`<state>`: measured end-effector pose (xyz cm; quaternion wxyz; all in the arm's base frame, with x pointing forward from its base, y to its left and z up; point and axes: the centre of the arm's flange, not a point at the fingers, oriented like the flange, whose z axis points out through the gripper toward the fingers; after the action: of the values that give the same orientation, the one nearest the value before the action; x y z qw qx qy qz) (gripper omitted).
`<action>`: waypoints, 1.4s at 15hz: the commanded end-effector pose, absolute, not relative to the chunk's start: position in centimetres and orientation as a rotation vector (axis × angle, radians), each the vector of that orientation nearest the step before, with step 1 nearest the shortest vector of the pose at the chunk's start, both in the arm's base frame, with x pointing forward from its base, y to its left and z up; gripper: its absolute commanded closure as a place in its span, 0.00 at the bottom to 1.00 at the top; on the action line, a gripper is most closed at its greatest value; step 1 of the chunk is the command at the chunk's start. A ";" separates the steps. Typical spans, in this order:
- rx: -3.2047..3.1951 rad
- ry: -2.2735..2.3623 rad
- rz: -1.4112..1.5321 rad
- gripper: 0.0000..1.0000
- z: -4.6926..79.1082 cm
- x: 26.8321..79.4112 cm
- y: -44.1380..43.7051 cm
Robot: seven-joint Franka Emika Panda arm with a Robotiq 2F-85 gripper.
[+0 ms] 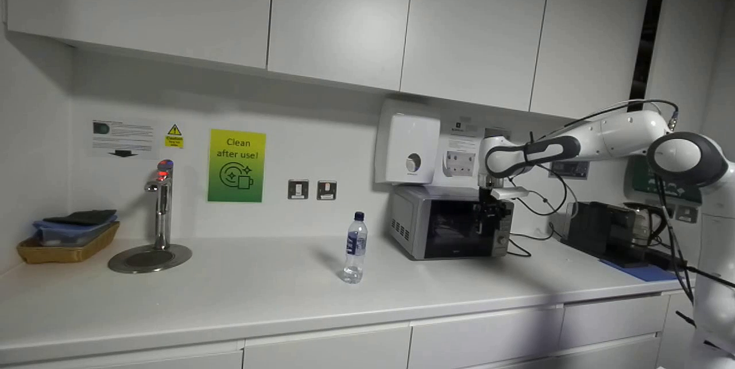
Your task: Close the microwave door
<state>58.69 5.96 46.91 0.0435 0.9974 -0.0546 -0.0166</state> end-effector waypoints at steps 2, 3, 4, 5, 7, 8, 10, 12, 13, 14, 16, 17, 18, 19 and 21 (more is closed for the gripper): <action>3.065 -0.112 -0.185 0.00 48.8 53.3 7.7; 3.069 -0.108 -0.202 0.00 49.0 52.2 8.1; 3.064 -0.099 -0.212 0.00 49.0 50.8 8.5; 3.064 -0.089 -0.221 0.00 49.1 49.7 8.9; 3.059 -0.071 -0.235 0.00 49.2 47.2 9.5; 3.053 -0.070 -0.241 0.00 49.2 45.8 9.8; 3.041 -0.061 -0.247 0.00 49.3 43.4 10.2; 3.017 -0.051 -0.219 0.00 49.6 40.9 10.4; 3.002 -0.048 -0.197 0.00 49.9 39.9 10.4; 2.995 -0.049 -0.164 0.00 50.3 38.9 10.4; 2.988 -0.057 -0.110 0.00 51.1 37.2 10.3; 2.983 -0.066 -0.080 0.00 51.7 36.4 10.3; 2.983 -0.077 -0.055 0.00 52.1 35.7 10.3; 2.985 -0.088 -0.032 0.00 52.5 35.0 10.3; 2.998 -0.118 -0.010 0.00 53.1 34.0 10.2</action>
<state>36.97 10.72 52.34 0.0721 0.9969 -0.0216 -0.0223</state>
